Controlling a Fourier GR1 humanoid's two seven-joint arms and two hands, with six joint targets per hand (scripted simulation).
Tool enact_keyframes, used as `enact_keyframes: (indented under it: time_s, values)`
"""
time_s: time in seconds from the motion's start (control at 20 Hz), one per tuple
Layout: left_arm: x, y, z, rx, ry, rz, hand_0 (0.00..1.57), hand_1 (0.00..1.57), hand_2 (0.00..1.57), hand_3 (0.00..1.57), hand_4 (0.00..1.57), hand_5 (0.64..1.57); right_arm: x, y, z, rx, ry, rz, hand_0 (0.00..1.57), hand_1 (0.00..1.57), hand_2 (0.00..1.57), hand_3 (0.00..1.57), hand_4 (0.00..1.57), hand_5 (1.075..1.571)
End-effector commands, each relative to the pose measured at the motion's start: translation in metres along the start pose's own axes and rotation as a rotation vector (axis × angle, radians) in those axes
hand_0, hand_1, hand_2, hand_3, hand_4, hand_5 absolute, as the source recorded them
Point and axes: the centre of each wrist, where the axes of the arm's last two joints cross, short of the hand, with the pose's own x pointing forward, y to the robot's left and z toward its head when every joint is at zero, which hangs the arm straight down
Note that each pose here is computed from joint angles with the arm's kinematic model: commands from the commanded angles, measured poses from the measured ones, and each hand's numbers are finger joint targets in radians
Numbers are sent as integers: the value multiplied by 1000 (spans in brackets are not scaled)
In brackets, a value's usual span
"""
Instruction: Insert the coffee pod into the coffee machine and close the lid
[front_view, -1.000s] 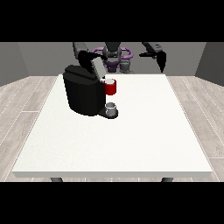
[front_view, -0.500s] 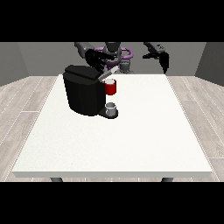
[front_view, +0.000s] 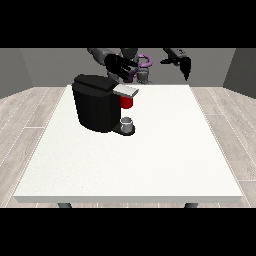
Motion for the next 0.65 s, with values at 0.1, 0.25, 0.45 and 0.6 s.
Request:
enact_keyframes:
  time_s: [0.1,0.25,0.45,0.6]
  values:
    - [-11,7,13,4,-10,6,0,0,0,0,205,1571,-4,14,9,72,-62,-68,0,0,0,0,67,1571]
    - [-28,-19,20,20,21,17,0,0,0,0,192,1571,-16,45,25,124,-83,-123,0,0,0,0,259,1571]
    - [-46,-6,41,48,109,27,0,0,0,0,192,1571,-49,57,69,108,-1,-299,0,0,0,0,286,1571]
    - [-50,12,53,117,140,31,0,0,0,0,192,1571,-73,57,100,70,43,-321,0,0,0,0,157,1571]
